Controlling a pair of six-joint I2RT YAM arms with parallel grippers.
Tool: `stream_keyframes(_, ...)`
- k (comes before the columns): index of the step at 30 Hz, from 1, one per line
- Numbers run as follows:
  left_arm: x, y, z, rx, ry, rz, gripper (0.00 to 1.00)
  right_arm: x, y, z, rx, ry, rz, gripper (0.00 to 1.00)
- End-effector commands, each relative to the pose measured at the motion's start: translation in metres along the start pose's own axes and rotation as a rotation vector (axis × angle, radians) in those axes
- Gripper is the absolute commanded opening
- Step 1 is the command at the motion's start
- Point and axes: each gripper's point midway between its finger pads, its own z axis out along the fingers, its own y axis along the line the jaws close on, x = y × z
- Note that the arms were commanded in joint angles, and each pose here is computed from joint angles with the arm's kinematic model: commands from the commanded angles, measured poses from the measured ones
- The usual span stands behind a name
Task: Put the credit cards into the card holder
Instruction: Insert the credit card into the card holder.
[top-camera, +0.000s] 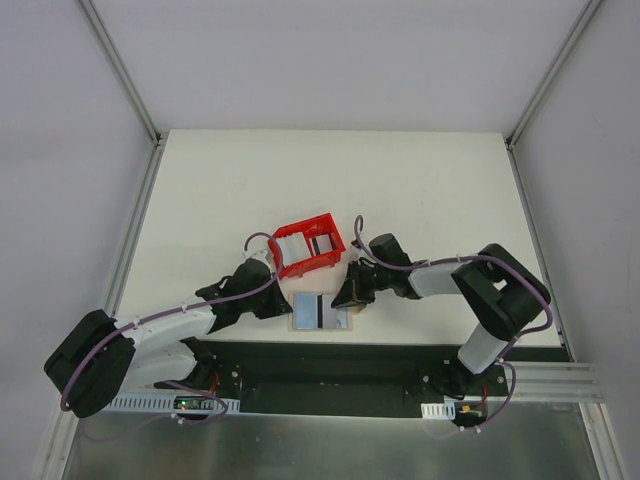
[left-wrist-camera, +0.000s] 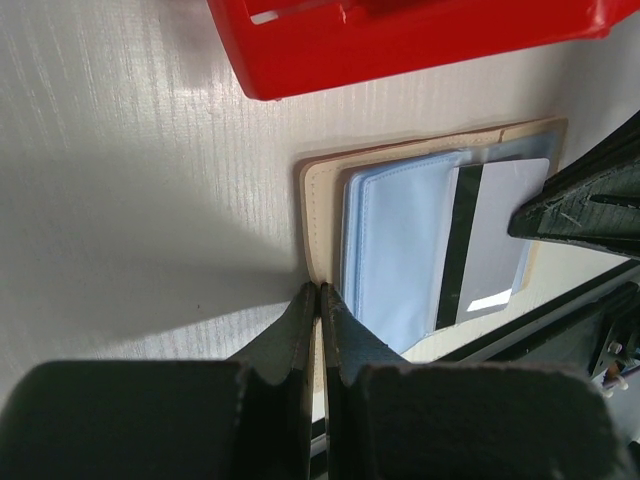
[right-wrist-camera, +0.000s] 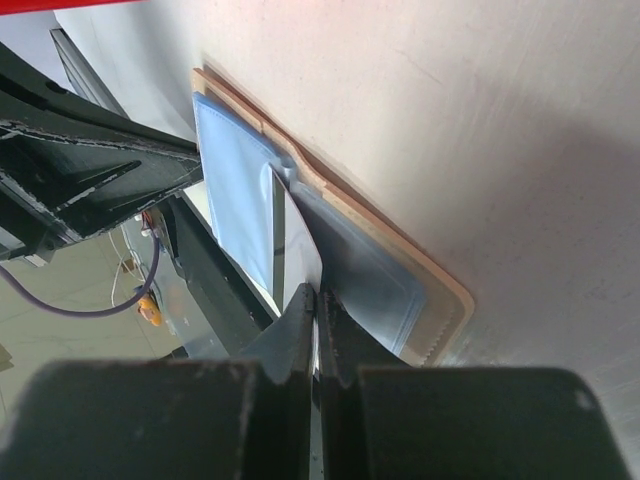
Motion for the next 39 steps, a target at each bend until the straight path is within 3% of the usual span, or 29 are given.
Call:
stream_keyframes(1, -0.001, 0.002, 0.001, -0.007, 0.005, 0.000, 0.00, 0.005, -0.003, 0.008, 0.022, 0.017, -0.020, 0.00)
stream_keyframes(10, 0.000, 0.007, 0.001, -0.019, -0.003, -0.019, 0.00, 0.001, -0.012, 0.003, 0.087, -0.037, 0.014, 0.00)
stream_keyframes(18, 0.002, 0.004, -0.001, -0.005, 0.002, -0.035, 0.00, -0.020, -0.010, 0.007, 0.110, -0.180, 0.065, 0.00)
stream_keyframes(28, 0.001, 0.007, -0.001, -0.010, -0.012, -0.057, 0.00, -0.007, 0.018, 0.030, 0.074, -0.121, 0.021, 0.00)
stream_keyframes(33, 0.001, 0.007, -0.001, -0.011, -0.017, -0.073, 0.00, -0.011, 0.018, 0.032, 0.093, -0.156, 0.037, 0.01)
stream_keyframes(34, 0.001, 0.008, -0.001, -0.011, -0.021, -0.077, 0.00, -0.011, 0.019, 0.033, 0.091, -0.155, 0.034, 0.03)
stream_keyframes(37, 0.002, 0.010, -0.001, -0.014, -0.026, -0.079, 0.00, -0.013, 0.018, 0.028, 0.110, -0.170, 0.022, 0.23)
stream_keyframes(39, 0.002, 0.009, -0.001, -0.010, -0.025, -0.077, 0.00, -0.014, 0.013, 0.021, 0.148, -0.191, 0.005, 0.30)
